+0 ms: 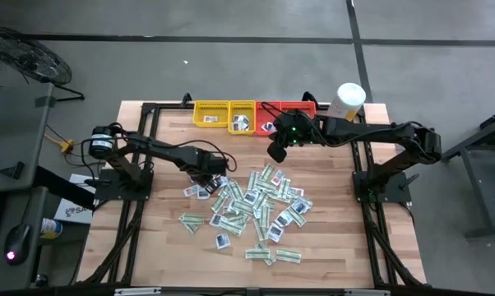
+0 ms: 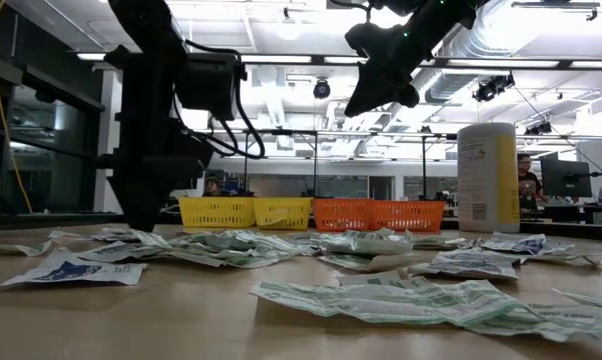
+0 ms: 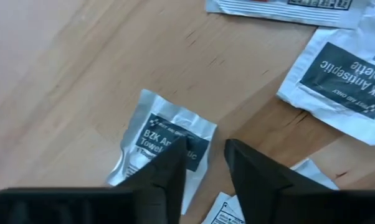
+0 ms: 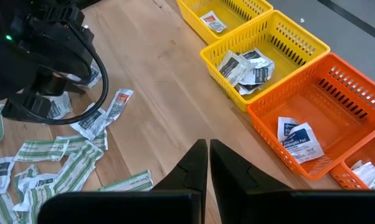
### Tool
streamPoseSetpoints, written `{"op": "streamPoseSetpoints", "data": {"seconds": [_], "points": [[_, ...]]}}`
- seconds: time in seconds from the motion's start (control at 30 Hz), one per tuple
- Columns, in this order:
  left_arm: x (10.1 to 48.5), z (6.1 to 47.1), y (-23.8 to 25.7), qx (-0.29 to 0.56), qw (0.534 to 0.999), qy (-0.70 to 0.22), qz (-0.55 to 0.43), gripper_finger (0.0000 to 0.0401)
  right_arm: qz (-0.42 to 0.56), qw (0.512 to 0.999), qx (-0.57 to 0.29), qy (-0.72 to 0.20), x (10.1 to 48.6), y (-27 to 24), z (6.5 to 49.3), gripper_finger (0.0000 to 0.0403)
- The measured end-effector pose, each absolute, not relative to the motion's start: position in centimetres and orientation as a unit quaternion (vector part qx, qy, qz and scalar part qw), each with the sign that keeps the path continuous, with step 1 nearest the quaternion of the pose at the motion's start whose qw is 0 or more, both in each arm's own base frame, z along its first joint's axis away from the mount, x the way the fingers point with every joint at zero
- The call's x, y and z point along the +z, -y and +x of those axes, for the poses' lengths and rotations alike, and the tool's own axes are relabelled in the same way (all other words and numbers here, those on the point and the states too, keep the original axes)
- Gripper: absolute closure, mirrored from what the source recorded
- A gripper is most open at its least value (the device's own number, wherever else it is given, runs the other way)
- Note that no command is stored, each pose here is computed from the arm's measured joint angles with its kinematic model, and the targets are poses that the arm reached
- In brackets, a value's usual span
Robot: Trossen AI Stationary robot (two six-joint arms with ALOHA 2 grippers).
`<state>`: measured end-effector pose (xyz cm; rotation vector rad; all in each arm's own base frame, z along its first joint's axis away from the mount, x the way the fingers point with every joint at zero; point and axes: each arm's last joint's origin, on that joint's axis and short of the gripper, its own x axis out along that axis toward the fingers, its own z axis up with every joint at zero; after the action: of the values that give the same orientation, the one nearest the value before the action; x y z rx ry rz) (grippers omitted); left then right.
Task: Pick & Place First Aid Supplies
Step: Put the gray packet into the right yellow bin
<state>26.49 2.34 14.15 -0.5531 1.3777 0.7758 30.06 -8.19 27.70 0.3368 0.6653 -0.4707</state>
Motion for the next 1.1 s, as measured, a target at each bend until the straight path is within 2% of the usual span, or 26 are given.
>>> {"op": "streamPoseSetpoints", "data": {"seconds": [0.43,0.83,1.1], "points": [[14.6,26.9,-2.4,0.333,0.675,-0.617,-0.231,0.0395,0.163,0.903,-0.228,-0.325,27.7,8.2,30.0,0.0391],[17.3,29.1,-2.6,0.29,0.717,-0.603,-0.196,0.04,0.171,0.897,-0.218,-0.344,27.4,8.0,29.8,0.0391],[21.3,30.6,-2.8,0.268,0.736,-0.601,-0.16,0.04,0.185,0.895,-0.222,-0.341,27.4,8.0,29.8,0.0391]]}}
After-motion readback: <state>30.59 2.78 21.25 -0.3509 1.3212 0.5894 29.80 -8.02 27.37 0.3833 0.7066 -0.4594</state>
